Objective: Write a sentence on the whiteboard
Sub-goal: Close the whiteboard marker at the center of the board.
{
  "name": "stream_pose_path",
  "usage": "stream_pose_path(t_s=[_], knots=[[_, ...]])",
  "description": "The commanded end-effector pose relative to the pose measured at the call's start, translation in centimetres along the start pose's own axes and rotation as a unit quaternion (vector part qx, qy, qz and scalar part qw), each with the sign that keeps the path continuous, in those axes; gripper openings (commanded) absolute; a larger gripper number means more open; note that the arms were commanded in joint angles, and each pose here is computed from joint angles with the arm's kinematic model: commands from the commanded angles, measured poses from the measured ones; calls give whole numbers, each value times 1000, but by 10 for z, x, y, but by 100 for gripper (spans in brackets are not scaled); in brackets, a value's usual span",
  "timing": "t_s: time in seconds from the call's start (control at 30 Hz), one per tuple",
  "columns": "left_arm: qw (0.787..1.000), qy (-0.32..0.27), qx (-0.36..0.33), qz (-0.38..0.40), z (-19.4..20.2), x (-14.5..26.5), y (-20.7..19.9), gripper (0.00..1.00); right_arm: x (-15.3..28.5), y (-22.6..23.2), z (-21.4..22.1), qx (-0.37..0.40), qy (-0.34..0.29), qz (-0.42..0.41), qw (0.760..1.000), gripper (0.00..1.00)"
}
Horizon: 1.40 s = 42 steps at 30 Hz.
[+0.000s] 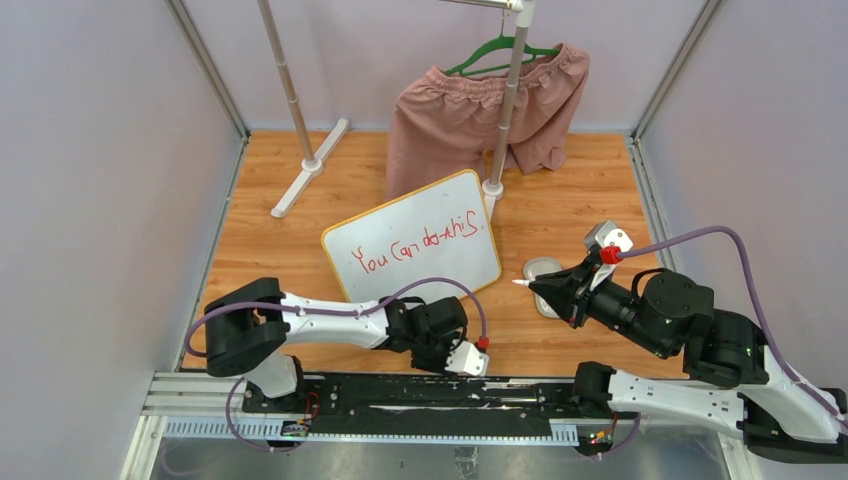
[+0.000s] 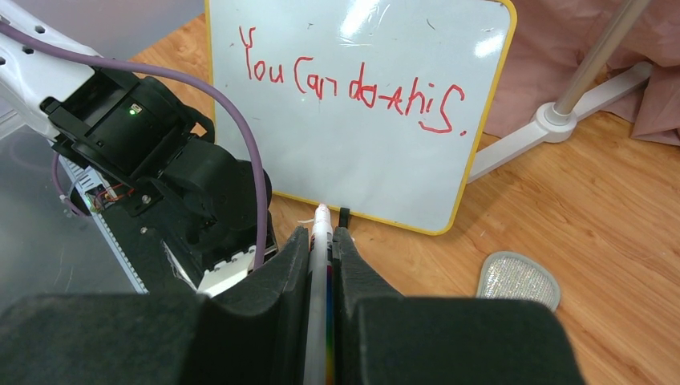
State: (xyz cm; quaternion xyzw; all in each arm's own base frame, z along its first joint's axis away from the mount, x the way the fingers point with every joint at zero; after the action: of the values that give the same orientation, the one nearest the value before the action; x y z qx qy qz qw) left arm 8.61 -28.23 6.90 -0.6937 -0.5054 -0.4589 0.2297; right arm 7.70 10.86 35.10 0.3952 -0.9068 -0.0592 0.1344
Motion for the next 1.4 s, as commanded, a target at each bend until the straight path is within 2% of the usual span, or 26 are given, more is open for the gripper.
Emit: stream_pose_path(t_s=[0.0, 0.27, 0.43, 0.7, 0.93, 1.1, 1.23, 1.37], knots=[[999, 43, 5, 30, 15, -5, -10, 38, 5, 0, -7, -16, -16, -4, 1000, 0], [996, 54, 5, 64, 13, -14, -12, 22, 9, -1, -8, -22, -19, -3, 1000, 0], [997, 50, 11, 56, 11, -13, -10, 0, 8, -1, -8, -23, -17, -2, 1000, 0], [999, 4, 14, -46, -6, 23, 10, 0, 4, 2, -10, -18, -13, 0, 1000, 0], [988, -48, 39, -141, -11, 62, 18, 0, -9, 7, -10, -7, 0, -2, 1000, 0], [966, -126, 64, -218, -20, 96, 21, 0, -20, 15, -10, 10, 18, -16, 1000, 0], [929, -207, 78, -297, -31, 138, 25, 0, -34, 30, -10, 30, 52, -53, 997, 0], [898, -270, 92, -335, -40, 167, 24, 0, -50, 46, -9, 48, 89, -87, 991, 0]])
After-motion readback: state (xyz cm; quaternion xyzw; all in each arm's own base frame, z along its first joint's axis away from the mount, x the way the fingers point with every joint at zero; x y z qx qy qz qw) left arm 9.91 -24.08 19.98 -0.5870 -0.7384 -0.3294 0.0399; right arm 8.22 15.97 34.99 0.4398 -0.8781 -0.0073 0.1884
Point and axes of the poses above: each gripper's point midway between its finger pads, its own x axis back along the fingers, its own y axis along the line the jaws close on, z = x × y, the point moved 6 cm from there along x, back along the fingers, and after that the axes turned 7 degrees about -x, right-handed, at the moved point
